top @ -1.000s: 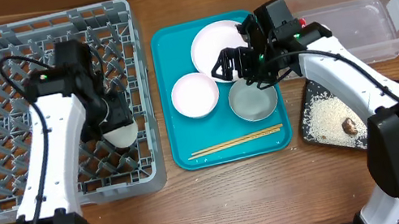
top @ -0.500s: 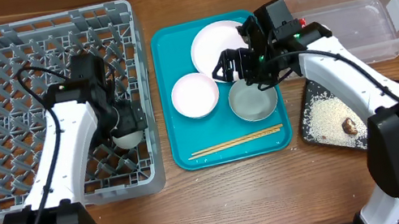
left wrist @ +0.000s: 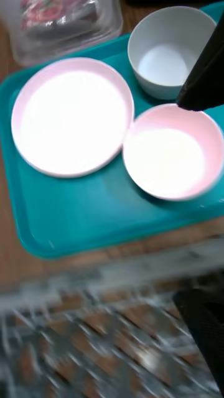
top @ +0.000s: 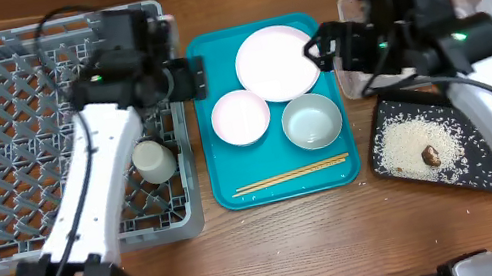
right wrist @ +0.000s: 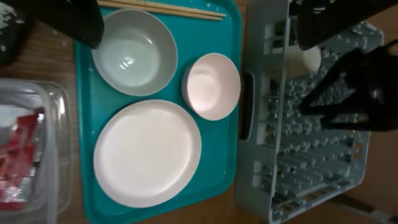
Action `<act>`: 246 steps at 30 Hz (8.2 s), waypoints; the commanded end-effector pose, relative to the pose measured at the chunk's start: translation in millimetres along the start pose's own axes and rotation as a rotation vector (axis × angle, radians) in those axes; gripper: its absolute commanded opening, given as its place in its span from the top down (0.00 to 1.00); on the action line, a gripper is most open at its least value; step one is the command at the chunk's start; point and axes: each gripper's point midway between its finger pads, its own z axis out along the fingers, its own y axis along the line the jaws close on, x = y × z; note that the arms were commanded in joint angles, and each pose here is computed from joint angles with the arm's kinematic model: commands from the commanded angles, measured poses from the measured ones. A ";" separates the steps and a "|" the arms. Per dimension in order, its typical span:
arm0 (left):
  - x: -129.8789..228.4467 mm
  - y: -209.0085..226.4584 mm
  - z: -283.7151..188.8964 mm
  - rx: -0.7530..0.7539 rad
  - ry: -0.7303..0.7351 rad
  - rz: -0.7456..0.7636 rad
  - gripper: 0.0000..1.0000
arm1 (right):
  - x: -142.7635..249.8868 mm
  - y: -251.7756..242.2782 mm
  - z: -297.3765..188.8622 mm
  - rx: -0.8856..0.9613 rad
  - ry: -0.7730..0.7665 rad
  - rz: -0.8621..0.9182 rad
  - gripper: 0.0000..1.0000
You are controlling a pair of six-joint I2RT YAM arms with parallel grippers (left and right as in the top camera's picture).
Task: Sort waste into correct bins and load items into the dishwasher
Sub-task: 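Grasp the small pink bowl with the left gripper and lift it, then set the pink bowl upright in the back of the dish rack, then reach the left gripper to the pale green bowl on the tray and grasp it, then carry the green bowl to the dish rack and set it down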
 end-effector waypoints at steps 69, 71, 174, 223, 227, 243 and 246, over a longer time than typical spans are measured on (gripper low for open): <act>-89.7 195.9 -37.9 -1.470 -0.300 -0.133 0.96 | 16.6 -21.7 -5.1 0.117 0.049 0.030 0.00; -84.6 199.7 -25.1 -1.475 -0.281 -0.125 0.96 | 16.6 -21.7 -5.1 0.117 0.049 0.030 0.00; 92.5 -135.7 151.0 0.197 0.461 0.168 0.86 | -30.8 -29.7 -133.8 0.229 -0.350 0.056 0.00; 35.1 159.3 -113.6 -1.574 -0.575 -0.344 0.96 | -16.6 -63.9 -63.7 0.281 -0.103 0.144 0.00; 33.8 163.0 -98.2 -1.581 -0.561 -0.337 0.96 | -15.7 -63.1 -61.0 0.273 -0.093 0.146 0.00; 19.7 195.9 -48.2 -1.521 -0.174 -0.157 0.96 | -11.7 -62.3 -60.2 0.268 -0.075 0.151 0.00; 26.9 198.5 -36.5 -1.461 -0.131 -0.167 0.96 | -11.7 -62.3 -60.2 0.268 -0.075 0.151 0.00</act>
